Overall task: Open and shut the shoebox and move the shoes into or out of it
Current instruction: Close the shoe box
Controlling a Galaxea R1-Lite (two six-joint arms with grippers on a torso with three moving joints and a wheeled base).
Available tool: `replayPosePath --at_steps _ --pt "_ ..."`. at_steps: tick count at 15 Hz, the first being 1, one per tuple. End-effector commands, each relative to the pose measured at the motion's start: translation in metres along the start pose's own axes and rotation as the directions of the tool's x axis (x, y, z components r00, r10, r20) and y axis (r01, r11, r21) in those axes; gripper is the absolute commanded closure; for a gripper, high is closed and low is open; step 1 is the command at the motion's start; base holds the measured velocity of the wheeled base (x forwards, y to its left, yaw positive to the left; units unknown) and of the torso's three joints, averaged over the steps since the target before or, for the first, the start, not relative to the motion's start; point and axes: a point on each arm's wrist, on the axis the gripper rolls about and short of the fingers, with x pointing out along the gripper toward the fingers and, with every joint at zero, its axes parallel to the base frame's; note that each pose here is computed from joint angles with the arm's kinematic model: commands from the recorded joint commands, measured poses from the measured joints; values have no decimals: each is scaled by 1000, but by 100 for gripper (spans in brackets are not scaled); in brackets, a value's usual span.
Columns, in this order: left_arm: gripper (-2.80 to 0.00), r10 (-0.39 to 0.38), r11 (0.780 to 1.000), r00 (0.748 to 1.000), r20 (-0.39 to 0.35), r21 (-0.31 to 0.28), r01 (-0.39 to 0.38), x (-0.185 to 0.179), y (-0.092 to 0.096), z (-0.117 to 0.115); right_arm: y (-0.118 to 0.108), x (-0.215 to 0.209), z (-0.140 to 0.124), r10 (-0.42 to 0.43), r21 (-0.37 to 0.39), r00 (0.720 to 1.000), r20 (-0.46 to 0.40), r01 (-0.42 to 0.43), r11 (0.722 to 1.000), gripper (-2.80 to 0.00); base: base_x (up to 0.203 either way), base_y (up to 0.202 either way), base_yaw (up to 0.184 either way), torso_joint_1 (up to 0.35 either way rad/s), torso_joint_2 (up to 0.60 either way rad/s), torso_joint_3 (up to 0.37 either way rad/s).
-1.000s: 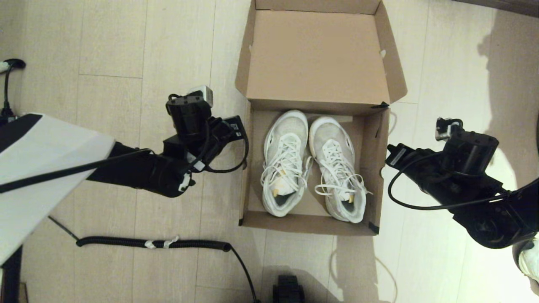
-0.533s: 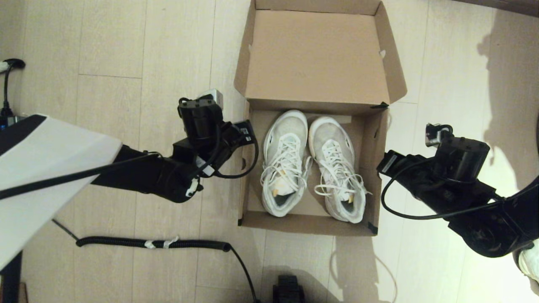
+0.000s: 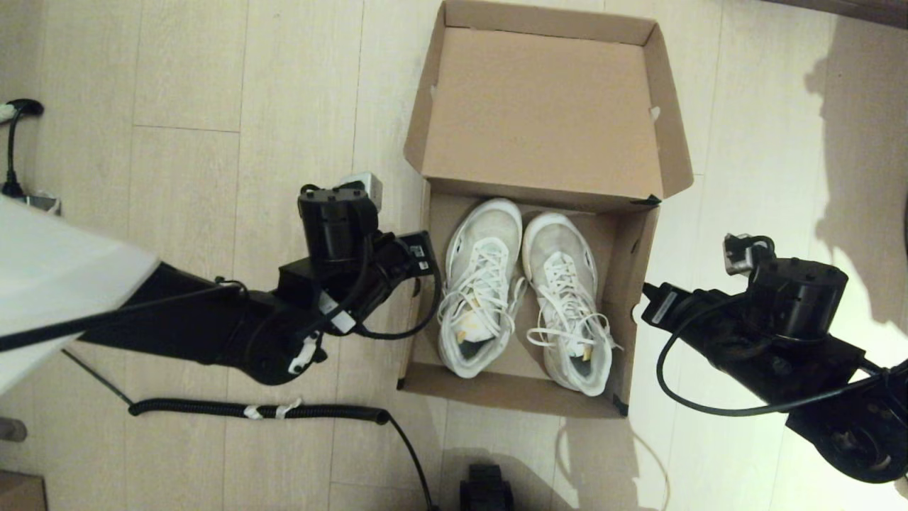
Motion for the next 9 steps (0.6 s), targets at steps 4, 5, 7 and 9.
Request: replayPosePath --at_steps 4,5,7,9 --pt "0 -14 1000 999 -51 -6 13 -47 -2 -5 -13 -20 24 -46 -6 995 87 47 999 0 0 0 0 0 0 0" --pt "0 3 1000 998 -65 0 -3 -55 2 -8 -22 -18 31 -77 -21 991 110 79 997 0 0 0 0 0 0 0" --pt "0 22 1000 998 -60 -1 -22 -69 9 -5 -34 -9 46 -110 -23 981 162 116 993 0 0 0 0 0 0 0" --pt "0 80 997 997 -21 -9 -80 -63 29 7 -44 6 62 -138 -16 966 220 145 989 0 0 0 0 0 0 0"
